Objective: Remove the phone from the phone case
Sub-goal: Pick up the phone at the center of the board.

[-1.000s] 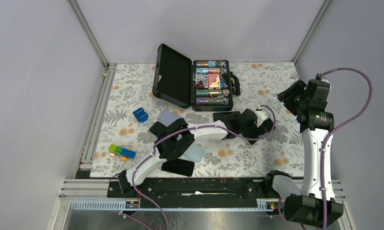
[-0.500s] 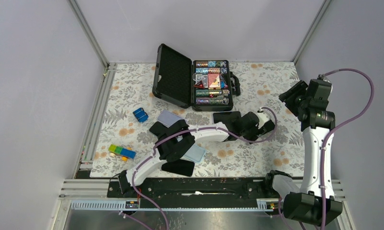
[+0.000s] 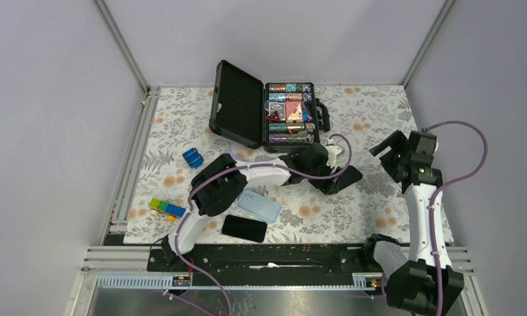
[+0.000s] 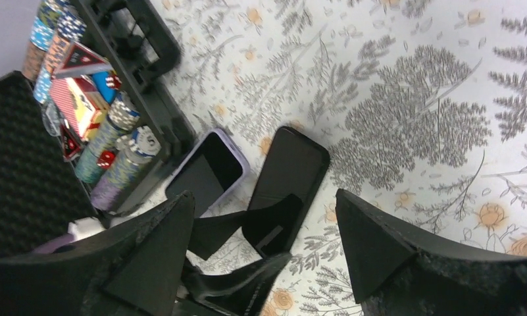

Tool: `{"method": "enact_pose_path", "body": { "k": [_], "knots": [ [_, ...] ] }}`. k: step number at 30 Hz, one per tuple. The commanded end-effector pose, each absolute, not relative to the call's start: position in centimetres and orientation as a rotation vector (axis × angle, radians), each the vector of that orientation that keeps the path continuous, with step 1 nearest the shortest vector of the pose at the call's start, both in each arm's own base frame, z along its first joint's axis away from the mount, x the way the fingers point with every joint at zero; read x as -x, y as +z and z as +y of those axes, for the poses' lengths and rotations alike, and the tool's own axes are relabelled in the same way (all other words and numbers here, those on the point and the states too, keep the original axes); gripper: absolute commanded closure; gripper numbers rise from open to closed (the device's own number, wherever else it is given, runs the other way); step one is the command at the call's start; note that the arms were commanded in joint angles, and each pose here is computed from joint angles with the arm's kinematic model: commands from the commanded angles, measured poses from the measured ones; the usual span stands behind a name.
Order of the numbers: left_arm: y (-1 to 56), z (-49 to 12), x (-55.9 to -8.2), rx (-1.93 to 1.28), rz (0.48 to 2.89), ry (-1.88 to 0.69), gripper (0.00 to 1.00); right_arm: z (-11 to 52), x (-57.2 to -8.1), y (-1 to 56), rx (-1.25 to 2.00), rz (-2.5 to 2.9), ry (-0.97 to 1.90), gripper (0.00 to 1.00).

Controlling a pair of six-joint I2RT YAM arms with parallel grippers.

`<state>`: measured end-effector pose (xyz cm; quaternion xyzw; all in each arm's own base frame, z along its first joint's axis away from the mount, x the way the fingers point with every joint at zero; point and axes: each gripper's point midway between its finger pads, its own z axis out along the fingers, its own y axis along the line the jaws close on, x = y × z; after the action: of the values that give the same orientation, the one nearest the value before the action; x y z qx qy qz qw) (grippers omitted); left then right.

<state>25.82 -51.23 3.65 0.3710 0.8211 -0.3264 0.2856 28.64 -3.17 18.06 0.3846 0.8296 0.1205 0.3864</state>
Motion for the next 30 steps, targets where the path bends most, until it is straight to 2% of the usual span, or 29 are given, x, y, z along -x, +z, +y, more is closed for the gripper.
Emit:
{"method": "enact_pose_path", "body": {
  "k": [1,5,7,11,16,20,30],
  "knots": [
    [6.6,-50.6,-23.9,-0.834,2.344,-1.133,1.0,-2.6,-28.4,16.7,-1.02,2.037,0.374,0.16],
    [8.1,-50.8,-24.3,-0.722,2.374,-1.279,1.0,-1.6,-27.2,11.9,-1.158,2.129,0.412,0.21],
    [8.6,-51.0,-24.4,-0.696,2.37,-1.321,1.0,-1.1,-26.9,9.4,-1.213,2.162,0.443,0.27],
    [8.1,-50.8,-24.7,-0.683,2.376,-1.334,1.0,-0.3,-28.5,7.0,-1.233,2.087,0.558,0.35],
    [7.6,-50.1,-25.1,-0.639,2.39,-1.382,1.0,1.0,-31.1,8.3,-1.107,1.966,0.738,0.35],
    [7.6,-50.3,-25.1,-0.635,2.389,-1.403,1.0,1.0,-30.9,7.7,-1.129,1.984,0.735,0.32],
    [8.0,-50.5,-25.2,-0.623,2.379,-1.421,1.0,1.5,-31.3,6.1,-1.194,2.007,0.783,0.36]
  ]
}}
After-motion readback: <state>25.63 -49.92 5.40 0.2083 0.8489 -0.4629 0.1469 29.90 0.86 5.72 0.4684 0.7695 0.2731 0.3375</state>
